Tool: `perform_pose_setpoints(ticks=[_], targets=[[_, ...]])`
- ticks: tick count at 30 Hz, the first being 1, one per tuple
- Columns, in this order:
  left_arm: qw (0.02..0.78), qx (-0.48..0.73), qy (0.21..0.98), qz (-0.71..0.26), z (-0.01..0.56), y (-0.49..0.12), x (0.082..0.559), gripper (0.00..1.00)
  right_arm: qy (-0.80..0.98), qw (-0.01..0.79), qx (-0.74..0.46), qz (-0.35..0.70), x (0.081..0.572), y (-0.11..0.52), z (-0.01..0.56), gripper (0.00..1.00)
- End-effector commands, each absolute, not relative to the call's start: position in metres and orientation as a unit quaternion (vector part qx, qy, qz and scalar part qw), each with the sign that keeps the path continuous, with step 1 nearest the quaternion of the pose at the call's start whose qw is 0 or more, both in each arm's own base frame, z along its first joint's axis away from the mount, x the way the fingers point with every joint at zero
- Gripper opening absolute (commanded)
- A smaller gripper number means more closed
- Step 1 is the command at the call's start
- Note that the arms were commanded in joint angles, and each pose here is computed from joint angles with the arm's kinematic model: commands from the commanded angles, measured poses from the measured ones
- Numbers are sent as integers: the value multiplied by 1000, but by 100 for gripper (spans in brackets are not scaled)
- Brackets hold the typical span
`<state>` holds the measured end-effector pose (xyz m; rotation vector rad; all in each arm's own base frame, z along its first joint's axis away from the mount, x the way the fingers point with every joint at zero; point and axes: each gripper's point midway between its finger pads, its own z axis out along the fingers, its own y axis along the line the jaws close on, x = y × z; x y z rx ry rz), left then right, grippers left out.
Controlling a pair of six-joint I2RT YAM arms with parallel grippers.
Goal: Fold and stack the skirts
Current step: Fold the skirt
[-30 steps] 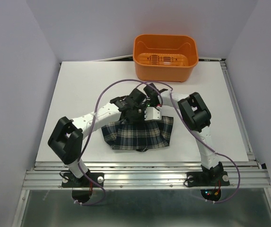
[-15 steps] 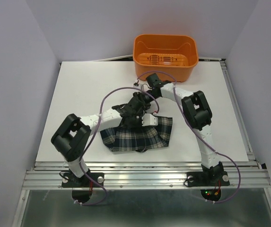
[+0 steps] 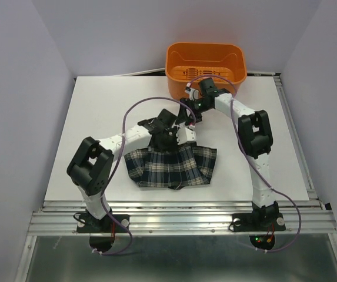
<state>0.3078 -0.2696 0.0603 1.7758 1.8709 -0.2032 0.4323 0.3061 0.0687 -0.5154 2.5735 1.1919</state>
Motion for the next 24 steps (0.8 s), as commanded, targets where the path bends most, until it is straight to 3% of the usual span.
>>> perform_pose_setpoints(ticks=[1, 5, 8, 13, 15, 19, 24], targets=[[334, 613, 706, -116, 139, -278, 320, 45, 874, 211, -172, 403, 449, 278, 147, 81], [375, 556, 728, -143, 194, -271, 325, 46, 869, 254, -182, 384, 447, 257, 186, 77], [402, 508, 744, -162, 224, -262, 323, 52, 857, 266, -202, 393, 426, 249, 216, 72], [336, 450, 785, -260, 196, -259, 285, 51, 825, 227, -294, 426, 343, 277, 230, 59], [315, 426, 796, -293, 182, -261, 277, 49, 822, 186, -335, 421, 299, 297, 208, 59], [243, 353, 839, -336, 134, -254, 263, 45, 829, 140, -366, 397, 257, 308, 166, 59], [210, 322, 861, -333, 96, -251, 268, 44, 874, 93, -334, 339, 258, 295, 92, 58]])
